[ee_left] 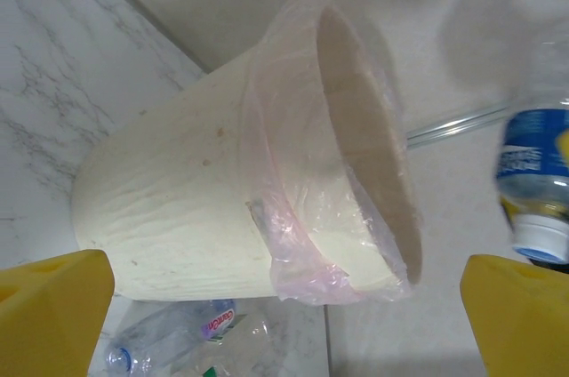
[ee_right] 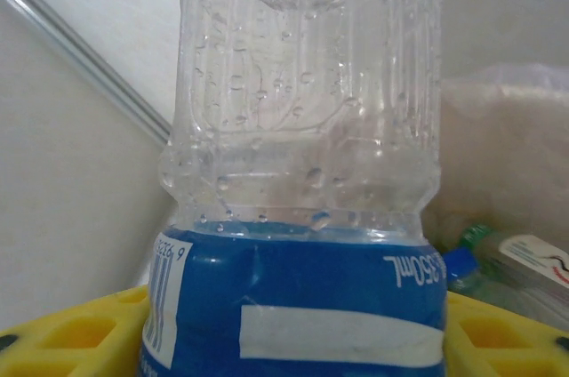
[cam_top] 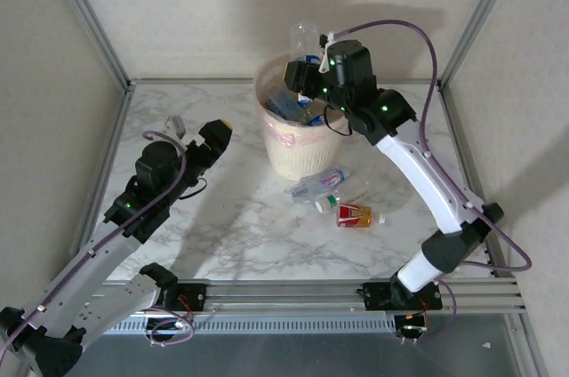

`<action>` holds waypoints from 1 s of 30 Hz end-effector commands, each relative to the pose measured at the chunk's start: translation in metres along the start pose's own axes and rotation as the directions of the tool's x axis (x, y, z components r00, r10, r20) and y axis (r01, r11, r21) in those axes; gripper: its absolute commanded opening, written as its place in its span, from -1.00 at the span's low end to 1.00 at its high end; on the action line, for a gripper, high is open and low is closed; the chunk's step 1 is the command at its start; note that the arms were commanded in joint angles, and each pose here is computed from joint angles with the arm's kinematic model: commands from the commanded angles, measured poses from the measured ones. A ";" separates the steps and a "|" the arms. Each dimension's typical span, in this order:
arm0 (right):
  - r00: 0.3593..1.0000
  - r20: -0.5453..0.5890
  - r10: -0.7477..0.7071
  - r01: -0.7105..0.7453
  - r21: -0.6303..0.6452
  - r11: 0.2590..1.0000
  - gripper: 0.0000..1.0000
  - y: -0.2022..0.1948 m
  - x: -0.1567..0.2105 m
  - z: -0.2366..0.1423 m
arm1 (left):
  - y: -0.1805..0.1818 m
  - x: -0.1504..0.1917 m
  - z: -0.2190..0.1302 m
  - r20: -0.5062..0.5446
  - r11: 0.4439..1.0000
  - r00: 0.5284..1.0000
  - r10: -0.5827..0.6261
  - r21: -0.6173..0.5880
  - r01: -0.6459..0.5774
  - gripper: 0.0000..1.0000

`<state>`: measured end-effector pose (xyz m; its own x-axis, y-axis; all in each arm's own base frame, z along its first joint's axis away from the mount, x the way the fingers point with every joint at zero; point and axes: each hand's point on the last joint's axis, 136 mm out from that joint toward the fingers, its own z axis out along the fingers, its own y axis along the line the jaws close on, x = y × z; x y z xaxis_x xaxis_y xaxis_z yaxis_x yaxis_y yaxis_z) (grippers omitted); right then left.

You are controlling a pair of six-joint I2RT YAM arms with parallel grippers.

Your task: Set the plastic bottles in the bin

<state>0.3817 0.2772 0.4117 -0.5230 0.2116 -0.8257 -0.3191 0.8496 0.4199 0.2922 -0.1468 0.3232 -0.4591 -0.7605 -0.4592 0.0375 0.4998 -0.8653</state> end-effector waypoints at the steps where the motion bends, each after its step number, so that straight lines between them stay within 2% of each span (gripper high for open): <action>1: 0.998 -0.025 -0.049 0.051 0.076 0.996 0.08 -0.021 0.004 0.012 | 0.009 0.002 0.001 -0.001 0.999 0.999 0.033 -0.026 -0.033 0.99; 7: 0.991 -0.088 -0.105 0.115 0.109 0.987 0.14 -0.033 0.025 0.038 | 0.015 0.004 0.004 -0.006 0.998 0.999 0.039 -0.041 -0.039 0.97; 12: 0.983 -0.136 -0.125 0.141 0.121 0.983 0.39 -0.039 0.041 0.050 | 0.015 0.005 0.006 -0.013 0.998 0.999 0.036 -0.041 -0.037 0.96; 16: 0.981 -0.152 -0.117 0.136 0.115 0.984 0.51 -0.041 0.050 0.047 | 0.019 0.006 0.008 -0.015 0.998 0.999 0.043 -0.052 -0.044 0.96; 22: 0.987 -0.119 -0.109 0.123 0.122 0.985 0.64 -0.038 0.039 0.023 | 0.022 0.010 0.013 -0.028 0.998 0.999 0.041 -0.055 -0.043 0.93; 30: 0.998 -0.009 -0.060 0.060 0.176 0.982 0.65 -0.046 0.016 -0.045 | 0.029 0.016 0.015 -0.048 0.997 0.998 0.046 -0.061 -0.049 0.88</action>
<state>0.3720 0.2446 0.3763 -0.5458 0.1004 -0.8319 -0.2601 0.9234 0.2822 0.2988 -0.1501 0.2898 -0.4930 -0.7301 -0.4731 -0.0132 0.5500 -0.8350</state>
